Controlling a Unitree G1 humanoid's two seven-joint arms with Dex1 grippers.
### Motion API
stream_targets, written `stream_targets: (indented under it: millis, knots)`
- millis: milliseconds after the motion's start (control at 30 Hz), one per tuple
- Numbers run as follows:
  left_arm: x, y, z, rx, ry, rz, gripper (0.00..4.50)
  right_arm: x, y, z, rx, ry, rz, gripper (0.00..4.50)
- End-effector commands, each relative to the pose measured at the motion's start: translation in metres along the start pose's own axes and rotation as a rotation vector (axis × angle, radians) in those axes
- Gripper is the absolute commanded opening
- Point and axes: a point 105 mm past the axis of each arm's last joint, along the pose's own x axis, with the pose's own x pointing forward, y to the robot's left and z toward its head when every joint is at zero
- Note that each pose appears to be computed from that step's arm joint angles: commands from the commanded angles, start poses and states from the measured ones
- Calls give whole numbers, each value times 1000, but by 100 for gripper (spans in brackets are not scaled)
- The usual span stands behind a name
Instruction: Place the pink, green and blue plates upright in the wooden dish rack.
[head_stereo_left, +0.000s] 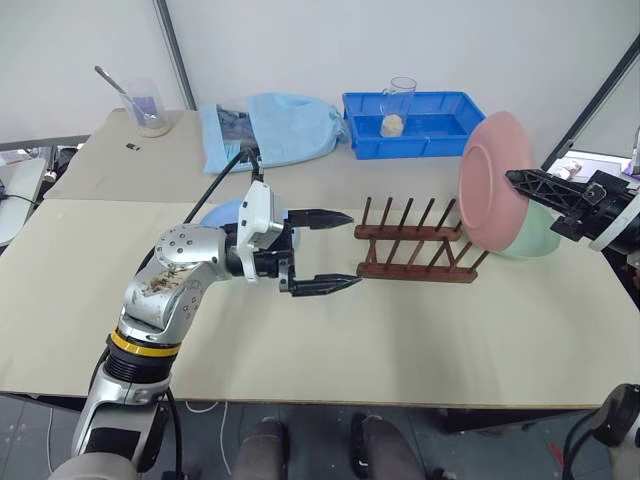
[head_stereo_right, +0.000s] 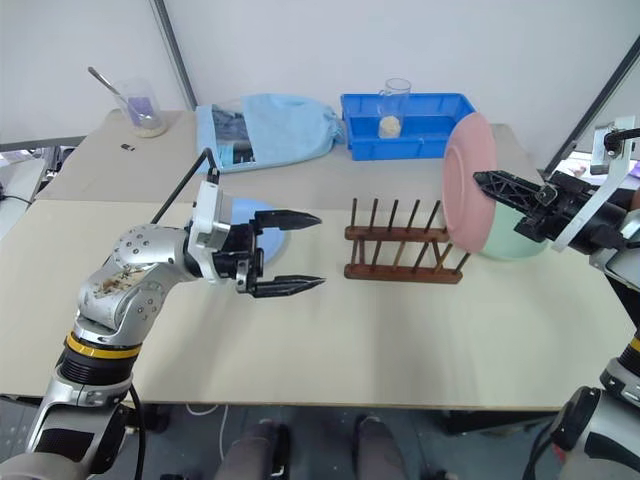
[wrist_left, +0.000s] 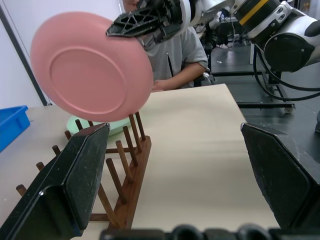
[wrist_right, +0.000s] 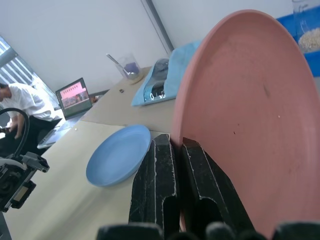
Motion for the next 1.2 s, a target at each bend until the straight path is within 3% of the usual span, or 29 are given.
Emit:
stream_targets:
  millis: [33, 233, 467, 667, 767, 833, 1033, 1200]
  knots:
    - [4, -1, 16, 52, -36, -15, 450, -2, -7, 16, -23, -46, -38, 1]
    - [6, -2, 15, 60, -36, -20, 450, 10, -17, 19, 33, -36, -75, 1]
    - [6, -3, 13, 63, -37, -12, 450, 15, -17, 24, -3, -64, -100, 244]
    - [8, -6, 13, 42, -42, -32, 450, -1, -25, 48, -144, -137, -206, 448]
    - [8, -9, 11, 9, -32, -61, 450, -19, -36, 59, -245, -139, -289, 448]
    - [8, -10, 10, 8, -24, -60, 450, -29, -43, 51, -359, -40, -323, 448]
    - [11, -9, 7, 44, -8, -48, 450, -45, -73, -7, -757, 419, -345, 448]
    - [14, -14, 4, 78, 13, -58, 450, -39, -100, -40, -969, 619, -318, 448]
